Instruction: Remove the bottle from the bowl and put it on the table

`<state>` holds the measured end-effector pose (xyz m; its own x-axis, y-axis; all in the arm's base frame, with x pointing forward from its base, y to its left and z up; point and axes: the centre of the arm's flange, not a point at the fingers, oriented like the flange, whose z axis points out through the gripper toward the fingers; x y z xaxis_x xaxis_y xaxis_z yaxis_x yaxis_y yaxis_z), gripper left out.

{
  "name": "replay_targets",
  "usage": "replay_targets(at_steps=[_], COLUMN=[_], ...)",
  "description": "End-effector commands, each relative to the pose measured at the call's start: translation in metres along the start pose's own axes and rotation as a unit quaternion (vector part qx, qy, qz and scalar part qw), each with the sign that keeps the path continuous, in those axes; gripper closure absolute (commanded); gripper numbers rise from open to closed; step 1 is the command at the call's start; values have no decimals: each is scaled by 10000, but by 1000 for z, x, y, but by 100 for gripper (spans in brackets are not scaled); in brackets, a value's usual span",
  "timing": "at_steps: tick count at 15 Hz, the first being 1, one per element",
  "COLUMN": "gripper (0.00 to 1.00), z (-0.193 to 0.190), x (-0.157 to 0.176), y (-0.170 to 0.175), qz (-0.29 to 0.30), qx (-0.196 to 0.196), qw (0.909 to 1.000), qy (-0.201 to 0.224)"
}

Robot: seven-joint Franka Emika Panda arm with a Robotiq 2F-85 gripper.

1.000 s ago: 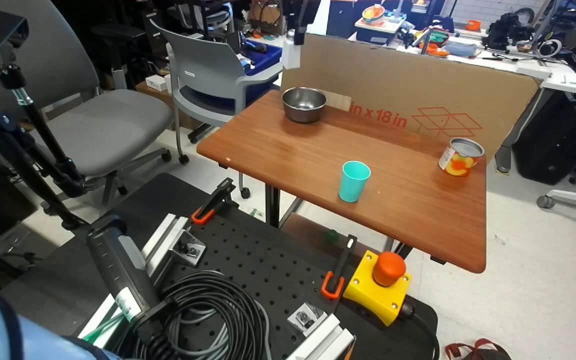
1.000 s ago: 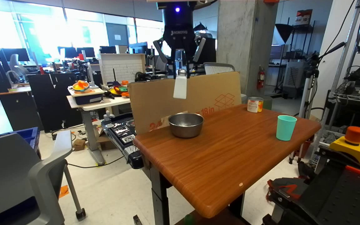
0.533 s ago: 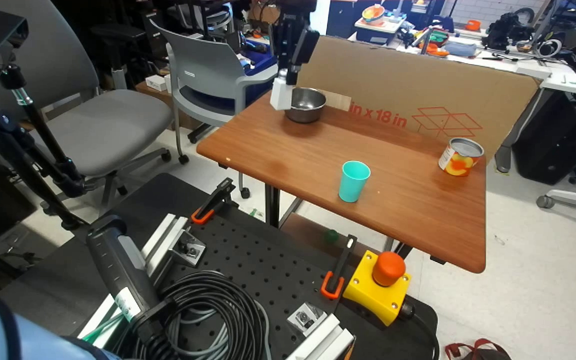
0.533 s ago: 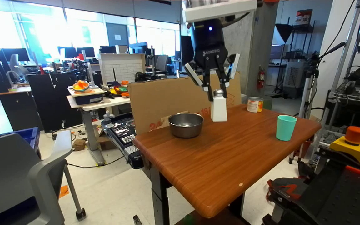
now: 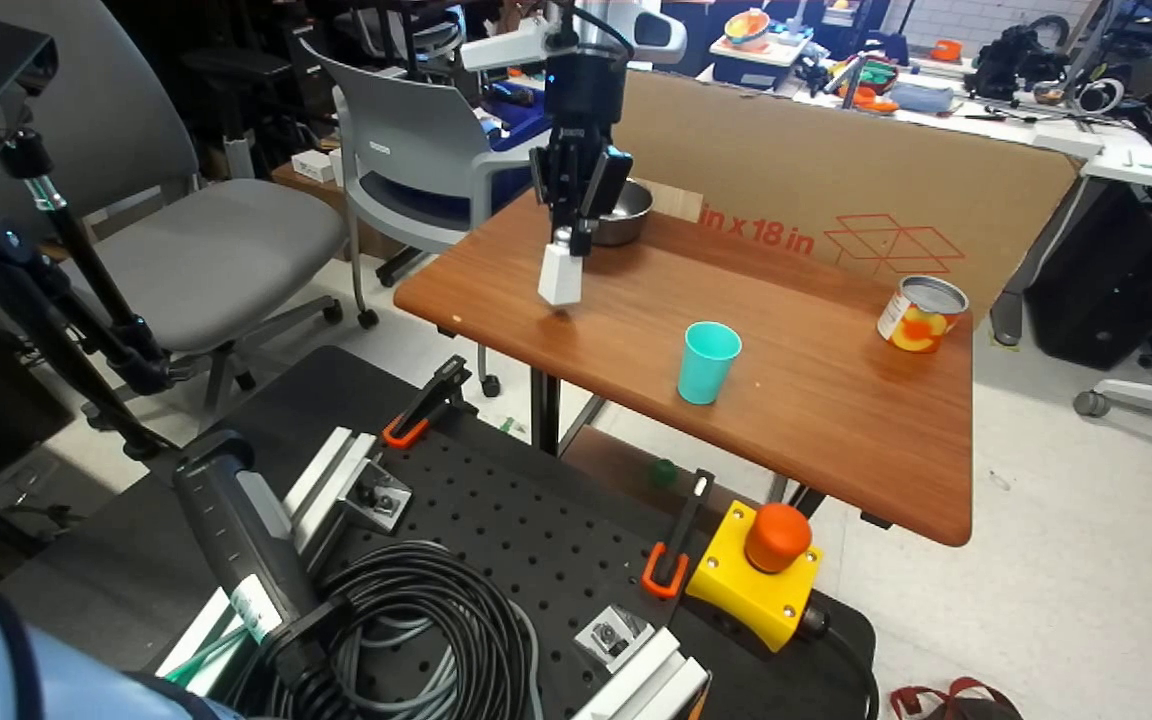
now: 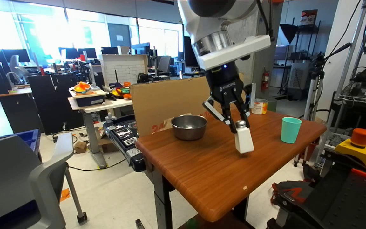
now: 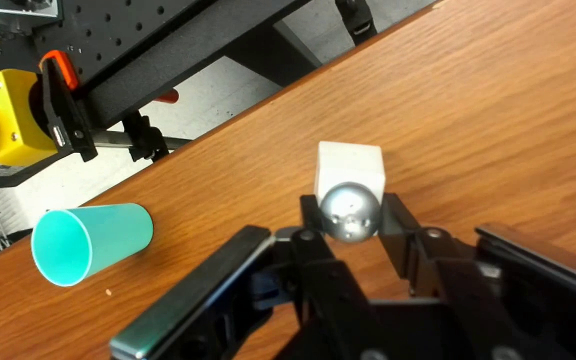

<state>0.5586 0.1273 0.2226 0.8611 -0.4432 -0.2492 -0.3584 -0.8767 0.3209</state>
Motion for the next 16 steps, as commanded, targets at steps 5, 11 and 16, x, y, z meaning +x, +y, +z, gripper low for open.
replay_targets(at_steps=[5, 11, 16], gripper=[91, 12, 0], z=[14, 17, -48], x=[-1, -16, -29], y=[-15, -8, 31], qz=[-248, -460, -516], qx=[-285, -356, 450], qw=[9984, 9973, 9950], qy=[422, 450, 730])
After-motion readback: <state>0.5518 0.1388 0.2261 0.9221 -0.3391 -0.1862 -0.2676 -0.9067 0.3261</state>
